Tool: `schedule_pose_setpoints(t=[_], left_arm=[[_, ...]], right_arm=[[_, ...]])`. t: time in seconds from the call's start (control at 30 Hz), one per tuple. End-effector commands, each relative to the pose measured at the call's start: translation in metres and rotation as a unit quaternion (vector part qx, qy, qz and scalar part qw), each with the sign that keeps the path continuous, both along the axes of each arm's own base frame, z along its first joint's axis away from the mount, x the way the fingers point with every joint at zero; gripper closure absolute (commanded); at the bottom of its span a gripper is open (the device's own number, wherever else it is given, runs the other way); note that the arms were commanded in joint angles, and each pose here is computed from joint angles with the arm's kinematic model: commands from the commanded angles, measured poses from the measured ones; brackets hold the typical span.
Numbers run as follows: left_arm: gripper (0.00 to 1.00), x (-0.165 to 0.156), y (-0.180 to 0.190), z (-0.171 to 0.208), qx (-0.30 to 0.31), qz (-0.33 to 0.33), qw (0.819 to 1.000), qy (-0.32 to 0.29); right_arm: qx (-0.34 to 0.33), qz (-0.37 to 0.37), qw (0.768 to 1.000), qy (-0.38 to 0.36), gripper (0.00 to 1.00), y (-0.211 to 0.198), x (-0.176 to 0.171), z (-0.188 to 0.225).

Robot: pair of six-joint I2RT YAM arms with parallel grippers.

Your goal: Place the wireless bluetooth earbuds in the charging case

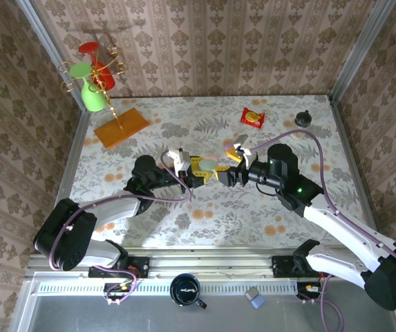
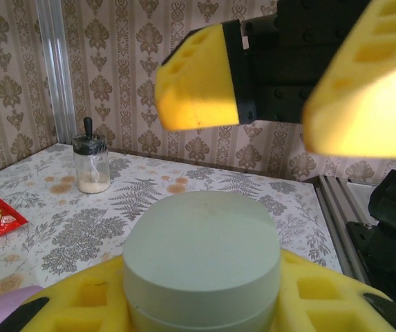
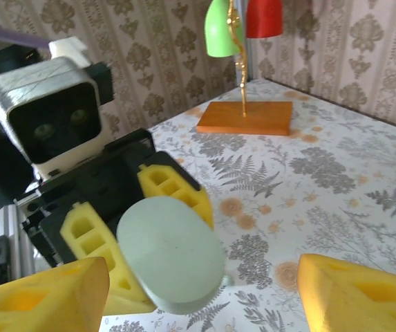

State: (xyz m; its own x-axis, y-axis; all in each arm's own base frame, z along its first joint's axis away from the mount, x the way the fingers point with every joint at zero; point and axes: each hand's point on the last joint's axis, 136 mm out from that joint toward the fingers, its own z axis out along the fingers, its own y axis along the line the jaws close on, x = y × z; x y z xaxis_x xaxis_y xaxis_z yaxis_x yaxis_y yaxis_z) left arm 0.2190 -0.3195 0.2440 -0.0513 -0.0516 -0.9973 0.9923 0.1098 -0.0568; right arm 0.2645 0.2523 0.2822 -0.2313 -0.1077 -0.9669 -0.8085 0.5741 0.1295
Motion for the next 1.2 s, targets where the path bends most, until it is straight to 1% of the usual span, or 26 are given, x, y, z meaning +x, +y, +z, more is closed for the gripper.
schedule_pose_setpoints(t=[0.0, 0.1, 0.23, 0.3, 0.43, 0.7, 0.93, 1.17], left_arm=[[0.71, 0.000, -0.002, 0.019, -0.020, -0.010, 1.000, -0.015], [0.71, 0.000, -0.001, 0.022, -0.022, -0.010, 1.000, -0.015], [0.71, -0.002, -0.002, 0.021, -0.021, -0.013, 1.000, -0.011], [0.71, -0.004, -0.001, 0.020, -0.020, -0.018, 1.000, -0.012], [0.71, -0.007, 0.000, 0.014, -0.013, -0.021, 1.000, -0.019], [0.71, -0.013, 0.000, 0.017, -0.015, -0.034, 0.999, -0.028], [0.71, -0.023, 0.000, 0.020, -0.021, -0.063, 0.997, -0.035], [0.71, -0.022, 0.001, 0.021, -0.024, -0.061, 0.997, -0.032]], right_arm=[[-0.027, 0.041, 0.999, -0.001, 0.27, 0.011, -0.010, -0.015], [-0.041, 0.035, 0.999, -0.002, 0.27, 0.014, -0.003, -0.021], [-0.049, -0.010, 0.999, -0.004, 0.27, 0.008, 0.014, -0.021], [-0.038, -0.044, 0.998, -0.005, 0.27, 0.002, 0.022, -0.015], [-0.010, -0.081, 0.997, -0.017, 0.27, -0.007, 0.029, -0.002], [0.010, -0.130, 0.991, -0.022, 0.27, -0.021, 0.045, 0.007], [0.027, -0.135, 0.990, -0.013, 0.27, -0.022, 0.052, 0.015], [0.030, -0.108, 0.994, -0.009, 0.27, -0.018, 0.043, 0.015]])
